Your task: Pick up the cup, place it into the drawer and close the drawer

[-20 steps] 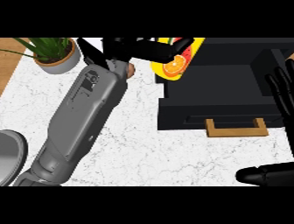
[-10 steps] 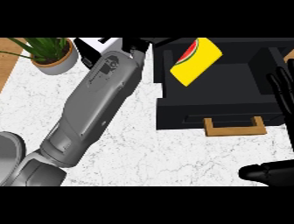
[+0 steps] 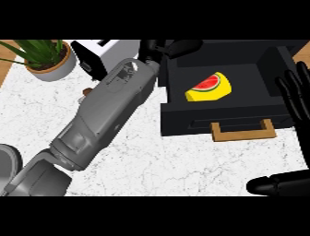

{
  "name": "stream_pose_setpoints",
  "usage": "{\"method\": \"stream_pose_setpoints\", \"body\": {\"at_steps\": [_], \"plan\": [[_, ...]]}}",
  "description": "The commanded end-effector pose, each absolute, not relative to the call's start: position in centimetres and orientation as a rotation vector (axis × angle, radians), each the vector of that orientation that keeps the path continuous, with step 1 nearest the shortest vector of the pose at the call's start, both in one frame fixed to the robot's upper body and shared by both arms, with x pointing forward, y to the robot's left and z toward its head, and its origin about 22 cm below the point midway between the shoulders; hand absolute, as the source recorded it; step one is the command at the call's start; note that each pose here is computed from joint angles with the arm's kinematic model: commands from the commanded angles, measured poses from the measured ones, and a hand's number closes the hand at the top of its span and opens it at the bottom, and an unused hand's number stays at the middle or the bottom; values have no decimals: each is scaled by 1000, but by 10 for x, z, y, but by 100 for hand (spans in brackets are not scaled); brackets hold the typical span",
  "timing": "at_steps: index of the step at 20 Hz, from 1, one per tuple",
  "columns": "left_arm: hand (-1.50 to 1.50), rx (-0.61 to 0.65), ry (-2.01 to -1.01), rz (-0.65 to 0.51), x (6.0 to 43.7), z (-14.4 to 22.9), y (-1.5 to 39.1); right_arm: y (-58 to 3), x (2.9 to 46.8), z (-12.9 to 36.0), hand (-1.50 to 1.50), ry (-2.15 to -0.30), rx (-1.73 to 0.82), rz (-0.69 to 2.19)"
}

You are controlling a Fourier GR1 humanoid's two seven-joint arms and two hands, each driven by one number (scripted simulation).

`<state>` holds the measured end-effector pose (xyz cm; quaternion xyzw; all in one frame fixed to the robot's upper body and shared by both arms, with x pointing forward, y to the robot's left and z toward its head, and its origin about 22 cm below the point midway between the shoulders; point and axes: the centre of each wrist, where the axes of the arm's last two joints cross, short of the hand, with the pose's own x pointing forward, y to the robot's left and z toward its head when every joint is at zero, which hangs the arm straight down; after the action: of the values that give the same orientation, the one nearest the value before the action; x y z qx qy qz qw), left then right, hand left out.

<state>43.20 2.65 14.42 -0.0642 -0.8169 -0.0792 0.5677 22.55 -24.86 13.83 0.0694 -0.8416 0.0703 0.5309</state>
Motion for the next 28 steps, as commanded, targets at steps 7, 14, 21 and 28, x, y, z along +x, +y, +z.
{"method": "stream_pose_setpoints", "body": {"at_steps": [7,14,21,28], "plan": [[150,-36,-1892,-337,429,134,14,-240,240,130,-150,-2010,198,187],[-150,50,-1869,-375,432,138,12,-237,245,144,-150,-2026,238,195],[-150,-106,-1919,-262,424,139,6,-239,234,133,-150,-2015,303,156],[-150,-297,-1995,-129,416,160,-5,-259,229,142,-150,-2003,324,144]]}}
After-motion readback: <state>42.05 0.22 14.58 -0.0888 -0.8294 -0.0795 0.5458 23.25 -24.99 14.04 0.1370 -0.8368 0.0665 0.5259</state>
